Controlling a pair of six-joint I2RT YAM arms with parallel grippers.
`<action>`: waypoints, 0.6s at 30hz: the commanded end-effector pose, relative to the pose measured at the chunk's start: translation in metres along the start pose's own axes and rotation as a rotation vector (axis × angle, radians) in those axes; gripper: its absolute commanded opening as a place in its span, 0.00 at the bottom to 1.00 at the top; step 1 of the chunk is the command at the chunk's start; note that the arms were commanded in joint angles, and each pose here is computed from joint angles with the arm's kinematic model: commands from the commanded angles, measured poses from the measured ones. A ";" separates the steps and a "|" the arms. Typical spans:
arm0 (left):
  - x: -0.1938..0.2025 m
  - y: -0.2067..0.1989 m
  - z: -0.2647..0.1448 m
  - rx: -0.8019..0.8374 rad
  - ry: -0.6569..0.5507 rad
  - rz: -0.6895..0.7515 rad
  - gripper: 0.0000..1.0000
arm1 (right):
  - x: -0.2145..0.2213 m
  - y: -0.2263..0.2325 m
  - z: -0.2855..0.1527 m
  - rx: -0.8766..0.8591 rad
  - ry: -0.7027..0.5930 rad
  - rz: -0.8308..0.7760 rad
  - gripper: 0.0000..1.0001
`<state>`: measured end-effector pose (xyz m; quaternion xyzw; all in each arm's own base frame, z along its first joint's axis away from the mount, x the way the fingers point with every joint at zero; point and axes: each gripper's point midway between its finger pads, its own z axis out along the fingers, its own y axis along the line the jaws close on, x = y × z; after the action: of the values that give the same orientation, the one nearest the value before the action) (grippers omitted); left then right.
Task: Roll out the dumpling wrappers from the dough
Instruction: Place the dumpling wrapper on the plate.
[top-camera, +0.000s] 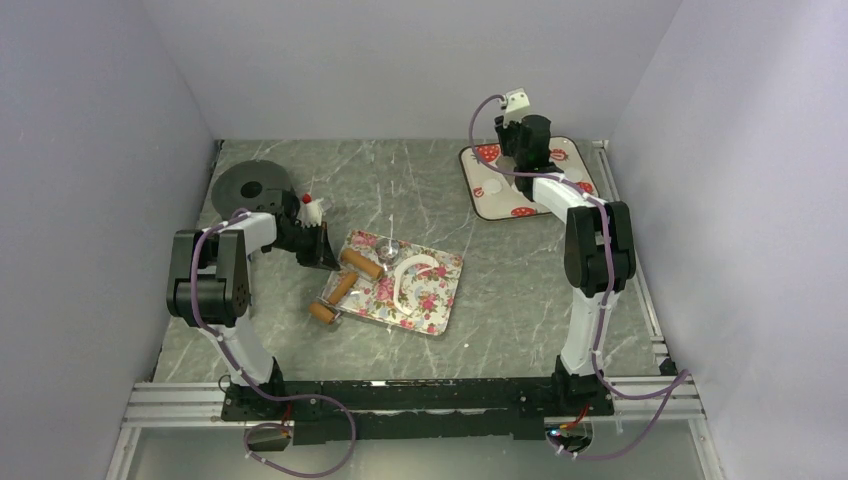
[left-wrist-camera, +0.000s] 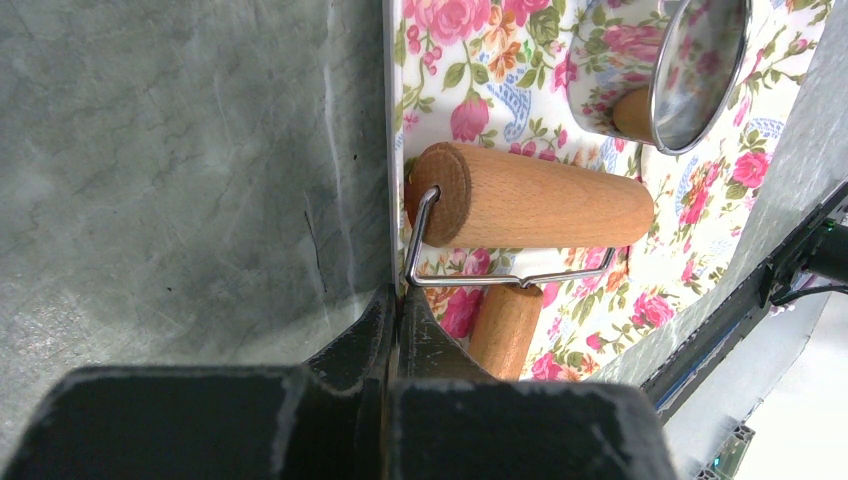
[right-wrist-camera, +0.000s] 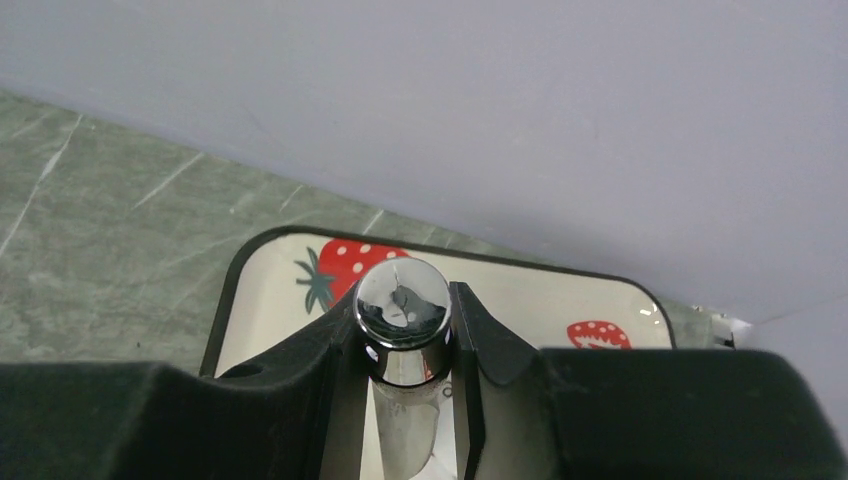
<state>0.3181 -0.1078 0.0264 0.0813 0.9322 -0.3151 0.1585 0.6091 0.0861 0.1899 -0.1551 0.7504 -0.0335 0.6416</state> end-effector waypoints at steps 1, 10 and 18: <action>-0.013 -0.017 -0.005 0.088 -0.052 0.010 0.00 | -0.119 -0.027 -0.024 0.072 -0.300 -0.027 0.00; -0.038 -0.020 -0.034 0.104 -0.199 -0.091 0.00 | -0.199 0.031 -0.105 -0.078 -0.486 0.178 0.00; -0.038 -0.011 -0.043 0.129 -0.233 -0.218 0.00 | -0.171 0.056 -0.159 -0.209 -0.359 0.477 0.00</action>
<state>0.3343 -0.0842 0.0513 -0.0234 0.9182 -0.3362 0.2082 0.4857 0.1685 0.3794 -0.0982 0.6170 0.1608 0.7641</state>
